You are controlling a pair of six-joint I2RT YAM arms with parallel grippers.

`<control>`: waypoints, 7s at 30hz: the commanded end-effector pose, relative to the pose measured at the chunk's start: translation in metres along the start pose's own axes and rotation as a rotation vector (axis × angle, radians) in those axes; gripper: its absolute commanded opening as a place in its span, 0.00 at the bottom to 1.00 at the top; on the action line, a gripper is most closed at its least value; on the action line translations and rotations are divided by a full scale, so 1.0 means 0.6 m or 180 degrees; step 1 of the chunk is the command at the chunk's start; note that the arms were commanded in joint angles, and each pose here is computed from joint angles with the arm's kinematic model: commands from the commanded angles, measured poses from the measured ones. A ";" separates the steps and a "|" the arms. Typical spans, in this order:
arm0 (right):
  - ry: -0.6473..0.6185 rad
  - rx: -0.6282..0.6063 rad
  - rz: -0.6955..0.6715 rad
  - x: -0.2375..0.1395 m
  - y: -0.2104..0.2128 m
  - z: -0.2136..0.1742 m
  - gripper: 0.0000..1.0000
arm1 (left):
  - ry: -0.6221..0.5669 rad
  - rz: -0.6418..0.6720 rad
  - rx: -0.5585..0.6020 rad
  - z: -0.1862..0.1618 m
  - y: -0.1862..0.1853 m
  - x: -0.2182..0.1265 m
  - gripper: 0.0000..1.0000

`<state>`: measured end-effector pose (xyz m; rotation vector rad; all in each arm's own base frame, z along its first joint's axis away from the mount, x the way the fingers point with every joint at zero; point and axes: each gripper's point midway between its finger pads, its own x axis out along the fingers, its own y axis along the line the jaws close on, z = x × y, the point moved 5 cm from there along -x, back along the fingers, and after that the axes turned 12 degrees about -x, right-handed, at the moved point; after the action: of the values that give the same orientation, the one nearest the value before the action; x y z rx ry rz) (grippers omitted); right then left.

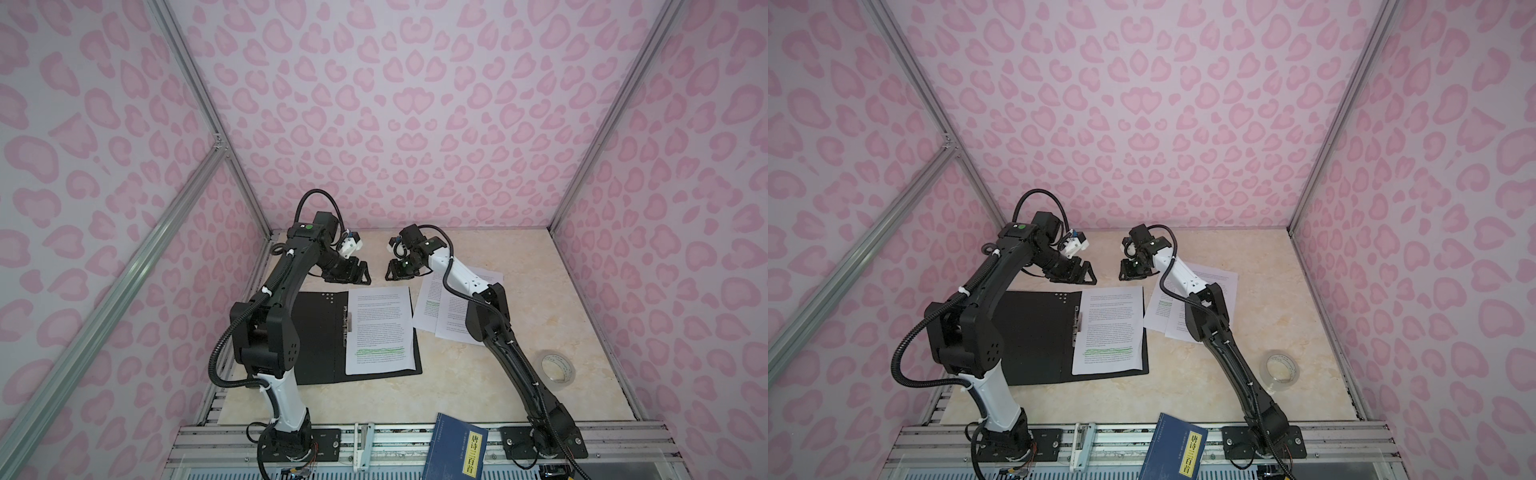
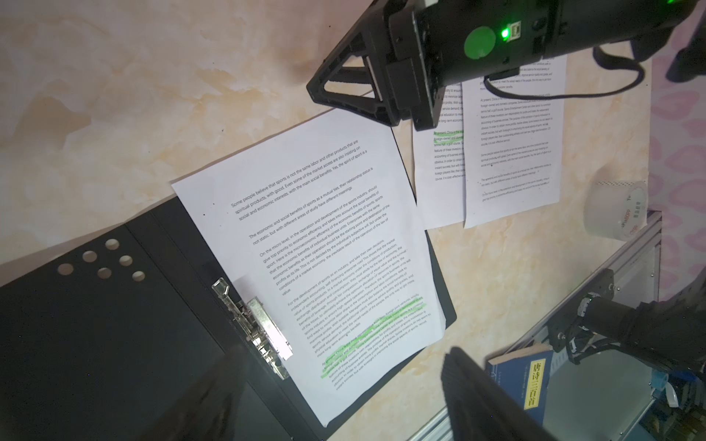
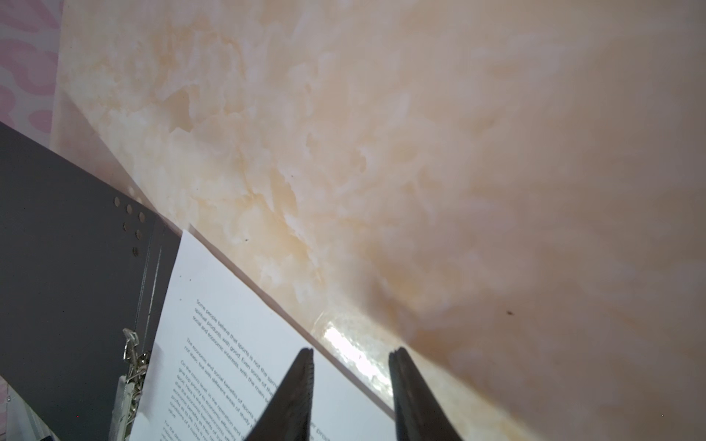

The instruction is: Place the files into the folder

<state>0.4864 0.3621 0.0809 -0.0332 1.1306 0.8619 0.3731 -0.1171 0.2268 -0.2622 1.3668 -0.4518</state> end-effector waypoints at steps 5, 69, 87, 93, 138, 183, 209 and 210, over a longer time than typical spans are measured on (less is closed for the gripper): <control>0.0007 0.0055 0.0165 0.040 0.017 -0.008 0.37 | -0.0015 -0.0026 0.0000 -0.002 -0.001 -0.010 0.84; 0.0042 0.0769 0.0596 -0.244 0.220 -0.317 0.30 | 0.0590 -0.0017 0.0673 -0.102 -0.065 0.153 0.78; 0.0221 0.0955 0.0940 -0.143 0.243 -0.386 0.30 | 0.0988 0.0168 0.0616 -0.134 -0.049 0.240 0.72; 0.0332 0.0965 0.0894 -0.127 0.234 -0.402 0.29 | 0.1070 0.0200 0.0564 -0.137 -0.044 0.248 0.72; 0.0283 0.0636 0.0679 -0.180 0.234 -0.362 0.33 | 0.1016 0.0258 0.0701 -0.115 -0.073 0.182 0.74; -0.0519 0.2795 -0.1081 -0.423 -0.196 -0.539 0.48 | 0.1156 -0.0143 0.1063 -0.050 -0.287 0.384 0.81; 0.0383 0.2514 -0.1386 -0.359 -0.217 -0.528 0.49 | 0.1399 -0.0501 0.0980 -0.065 -0.301 0.417 0.83; 0.0413 0.2519 -0.1435 -0.361 -0.217 -0.531 0.49 | 0.1399 -0.0503 0.0979 -0.065 -0.301 0.417 0.83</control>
<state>0.3069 0.0163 0.0676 0.3769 1.3438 0.0700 0.3431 -0.3891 0.0808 -0.0263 1.6705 -0.8761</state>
